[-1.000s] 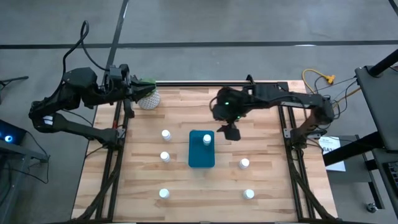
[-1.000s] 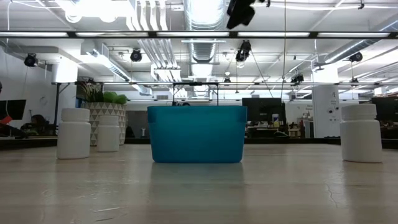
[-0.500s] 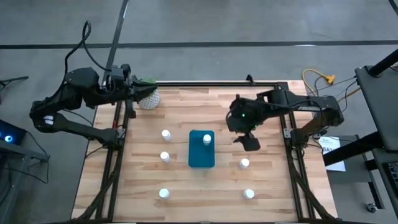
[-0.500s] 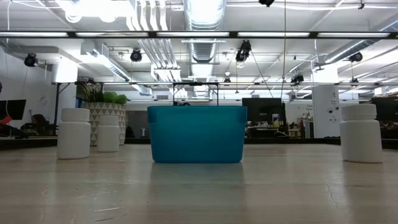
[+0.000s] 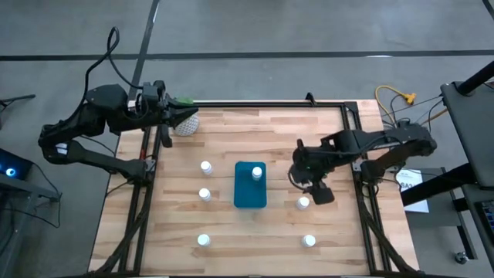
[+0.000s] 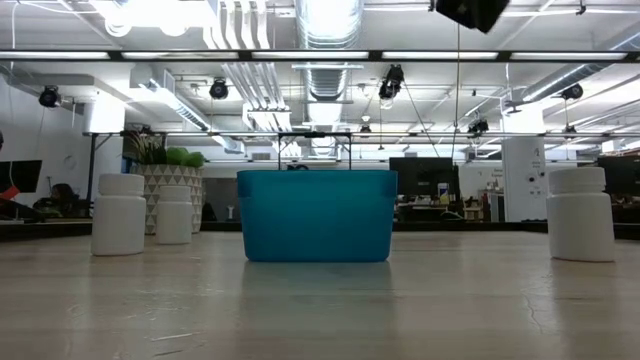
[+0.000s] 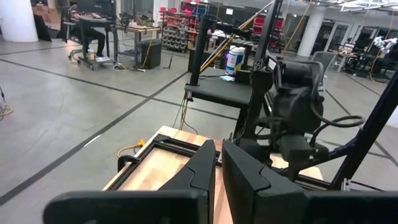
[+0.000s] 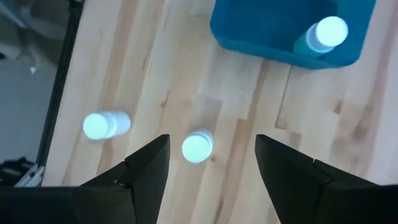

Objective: Pick and place pill bottles into a basket
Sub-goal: Put the white medicine bottle into the blue bin

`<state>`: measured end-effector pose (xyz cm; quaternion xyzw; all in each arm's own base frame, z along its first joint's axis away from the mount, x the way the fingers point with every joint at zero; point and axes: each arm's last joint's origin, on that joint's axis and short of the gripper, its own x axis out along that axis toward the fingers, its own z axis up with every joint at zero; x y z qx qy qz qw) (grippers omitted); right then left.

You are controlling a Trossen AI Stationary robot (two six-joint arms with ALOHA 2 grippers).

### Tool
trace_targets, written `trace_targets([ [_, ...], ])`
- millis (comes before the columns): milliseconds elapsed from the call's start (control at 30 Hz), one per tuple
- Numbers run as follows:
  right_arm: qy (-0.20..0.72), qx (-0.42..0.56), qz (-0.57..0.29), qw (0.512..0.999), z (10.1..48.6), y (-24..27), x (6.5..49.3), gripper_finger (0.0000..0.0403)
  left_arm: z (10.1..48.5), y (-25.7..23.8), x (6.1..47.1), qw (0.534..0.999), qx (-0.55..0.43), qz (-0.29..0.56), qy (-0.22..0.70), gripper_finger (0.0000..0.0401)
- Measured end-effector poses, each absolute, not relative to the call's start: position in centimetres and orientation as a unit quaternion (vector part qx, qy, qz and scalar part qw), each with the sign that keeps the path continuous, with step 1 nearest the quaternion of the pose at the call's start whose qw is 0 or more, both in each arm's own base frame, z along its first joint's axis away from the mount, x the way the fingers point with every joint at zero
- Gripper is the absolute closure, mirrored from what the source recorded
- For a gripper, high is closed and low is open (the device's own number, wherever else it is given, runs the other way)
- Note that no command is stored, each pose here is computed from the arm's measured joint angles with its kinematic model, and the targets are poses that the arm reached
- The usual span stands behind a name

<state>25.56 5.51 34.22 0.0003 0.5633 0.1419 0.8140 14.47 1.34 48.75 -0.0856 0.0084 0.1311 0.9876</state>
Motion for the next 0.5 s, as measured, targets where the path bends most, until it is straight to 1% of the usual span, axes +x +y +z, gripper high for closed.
trace_targets([
  [167,0.542,0.039,0.122,0.831,32.5,5.5,24.4,0.0175,48.7,1.3,14.5,0.988,-0.085,0.131,0.009,0.039],
  [300,0.563,0.047,0.114,0.817,30.7,5.5,23.6,0.0175,48.7,1.3,14.5,0.988,-0.085,0.131,0.009,0.039],
  [500,0.58,0.032,0.145,0.801,28.1,7.3,23.5,0.0175,48.6,1.4,14.8,0.988,-0.085,0.131,0.013,0.039],
])
